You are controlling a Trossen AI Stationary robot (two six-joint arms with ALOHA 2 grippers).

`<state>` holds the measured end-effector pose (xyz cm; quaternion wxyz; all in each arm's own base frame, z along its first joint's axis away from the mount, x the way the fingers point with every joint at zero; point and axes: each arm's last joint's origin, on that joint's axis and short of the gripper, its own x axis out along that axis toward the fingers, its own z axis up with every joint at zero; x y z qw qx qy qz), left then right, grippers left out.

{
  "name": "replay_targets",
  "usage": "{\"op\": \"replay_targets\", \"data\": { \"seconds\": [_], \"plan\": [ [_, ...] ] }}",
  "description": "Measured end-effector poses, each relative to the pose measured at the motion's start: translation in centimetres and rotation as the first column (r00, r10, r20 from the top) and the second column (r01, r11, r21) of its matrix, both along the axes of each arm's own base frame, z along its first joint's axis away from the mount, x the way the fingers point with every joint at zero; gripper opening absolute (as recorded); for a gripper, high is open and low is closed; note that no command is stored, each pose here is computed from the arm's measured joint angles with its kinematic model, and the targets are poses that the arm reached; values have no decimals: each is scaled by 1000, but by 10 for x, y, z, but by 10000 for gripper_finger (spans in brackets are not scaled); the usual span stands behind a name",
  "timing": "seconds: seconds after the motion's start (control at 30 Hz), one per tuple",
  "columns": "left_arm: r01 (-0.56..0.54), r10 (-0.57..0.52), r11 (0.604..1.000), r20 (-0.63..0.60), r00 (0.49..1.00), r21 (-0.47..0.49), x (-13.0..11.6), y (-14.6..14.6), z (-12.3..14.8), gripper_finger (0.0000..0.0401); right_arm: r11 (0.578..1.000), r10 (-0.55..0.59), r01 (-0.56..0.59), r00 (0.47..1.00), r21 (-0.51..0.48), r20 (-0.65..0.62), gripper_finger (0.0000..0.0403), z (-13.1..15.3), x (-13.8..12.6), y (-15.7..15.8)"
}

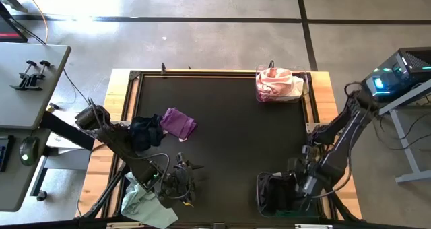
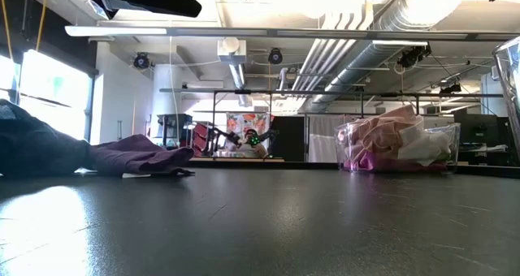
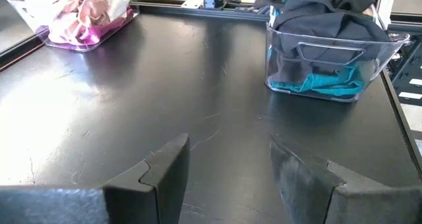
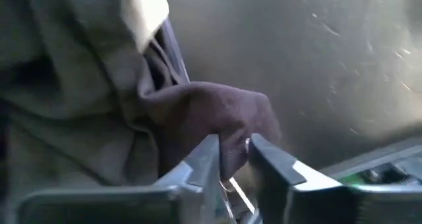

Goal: Sort towels by color in basket
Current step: Put the black towel into the bottom transparent bin

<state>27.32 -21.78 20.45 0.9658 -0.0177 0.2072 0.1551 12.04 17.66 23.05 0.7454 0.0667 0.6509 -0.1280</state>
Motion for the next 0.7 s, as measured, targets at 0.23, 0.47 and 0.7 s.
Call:
{"op": "replay_targets", "data": {
  "seconds": [0.23,0.47,0.7],
  "plan": [
    [0,0,1000,0,1000,0,0,0,0,195,988,79,-95,988,123,130,10,15,-2,-2],
    [-1,1,1000,-1,1000,1,0,0,0,195,959,93,-157,961,238,260,3,51,2,8],
    [-1,1,1000,-1,1000,1,0,0,0,195,908,87,-252,895,335,437,2,63,2,31]
  ]
}}
